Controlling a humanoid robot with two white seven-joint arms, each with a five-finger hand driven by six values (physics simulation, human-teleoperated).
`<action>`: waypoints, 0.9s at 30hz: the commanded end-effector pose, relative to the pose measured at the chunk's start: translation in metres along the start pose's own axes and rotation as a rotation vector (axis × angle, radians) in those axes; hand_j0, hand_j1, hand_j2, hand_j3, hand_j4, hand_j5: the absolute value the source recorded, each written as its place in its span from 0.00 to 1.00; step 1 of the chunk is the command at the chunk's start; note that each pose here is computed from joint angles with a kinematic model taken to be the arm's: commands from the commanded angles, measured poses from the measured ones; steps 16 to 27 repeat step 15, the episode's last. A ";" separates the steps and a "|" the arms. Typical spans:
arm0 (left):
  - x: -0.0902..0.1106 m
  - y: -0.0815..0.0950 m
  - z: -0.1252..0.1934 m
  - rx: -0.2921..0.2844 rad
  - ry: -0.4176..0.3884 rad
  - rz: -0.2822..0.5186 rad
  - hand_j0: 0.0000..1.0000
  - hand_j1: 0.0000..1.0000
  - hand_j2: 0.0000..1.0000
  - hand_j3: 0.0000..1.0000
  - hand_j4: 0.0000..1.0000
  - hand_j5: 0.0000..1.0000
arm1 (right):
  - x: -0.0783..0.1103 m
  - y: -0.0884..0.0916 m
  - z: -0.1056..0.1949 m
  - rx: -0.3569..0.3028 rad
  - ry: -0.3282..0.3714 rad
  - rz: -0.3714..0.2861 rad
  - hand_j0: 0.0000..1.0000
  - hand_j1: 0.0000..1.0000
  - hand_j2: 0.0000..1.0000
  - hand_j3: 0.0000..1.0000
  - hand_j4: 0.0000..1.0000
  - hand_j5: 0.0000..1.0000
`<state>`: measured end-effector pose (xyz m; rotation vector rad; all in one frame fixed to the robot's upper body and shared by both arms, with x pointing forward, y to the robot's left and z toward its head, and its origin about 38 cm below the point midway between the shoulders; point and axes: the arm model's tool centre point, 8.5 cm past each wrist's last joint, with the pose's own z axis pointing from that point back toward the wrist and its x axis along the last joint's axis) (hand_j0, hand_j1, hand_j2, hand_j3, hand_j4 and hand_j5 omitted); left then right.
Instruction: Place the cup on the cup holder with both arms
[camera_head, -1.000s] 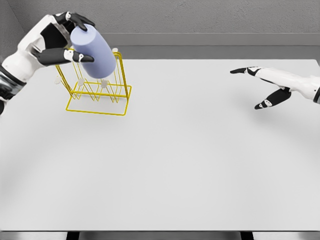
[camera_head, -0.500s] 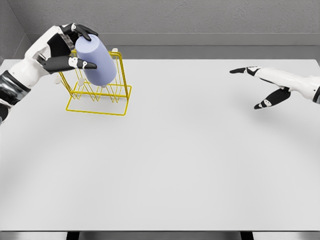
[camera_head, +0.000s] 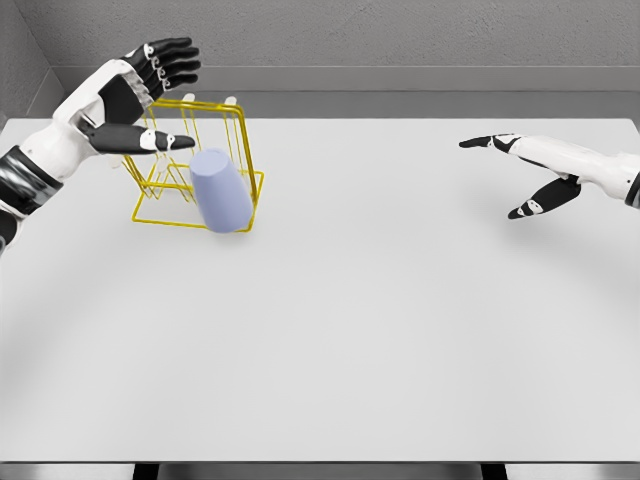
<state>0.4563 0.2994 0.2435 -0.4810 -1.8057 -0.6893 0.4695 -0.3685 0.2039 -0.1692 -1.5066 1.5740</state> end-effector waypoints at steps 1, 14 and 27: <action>0.001 0.000 0.000 -0.001 -0.003 0.002 1.00 1.00 1.00 1.00 1.00 1.00 | 0.000 -0.002 0.002 -0.007 0.002 -0.005 1.00 1.00 1.00 1.00 1.00 1.00; 0.057 -0.057 0.059 -0.356 -0.204 -0.221 1.00 1.00 1.00 1.00 1.00 1.00 | -0.002 0.000 0.004 -0.003 0.008 -0.007 1.00 1.00 1.00 1.00 1.00 1.00; 0.056 -0.060 0.062 -0.361 -0.207 -0.216 1.00 1.00 1.00 1.00 1.00 1.00 | -0.002 0.001 0.004 -0.002 0.009 -0.006 1.00 1.00 1.00 1.00 1.00 1.00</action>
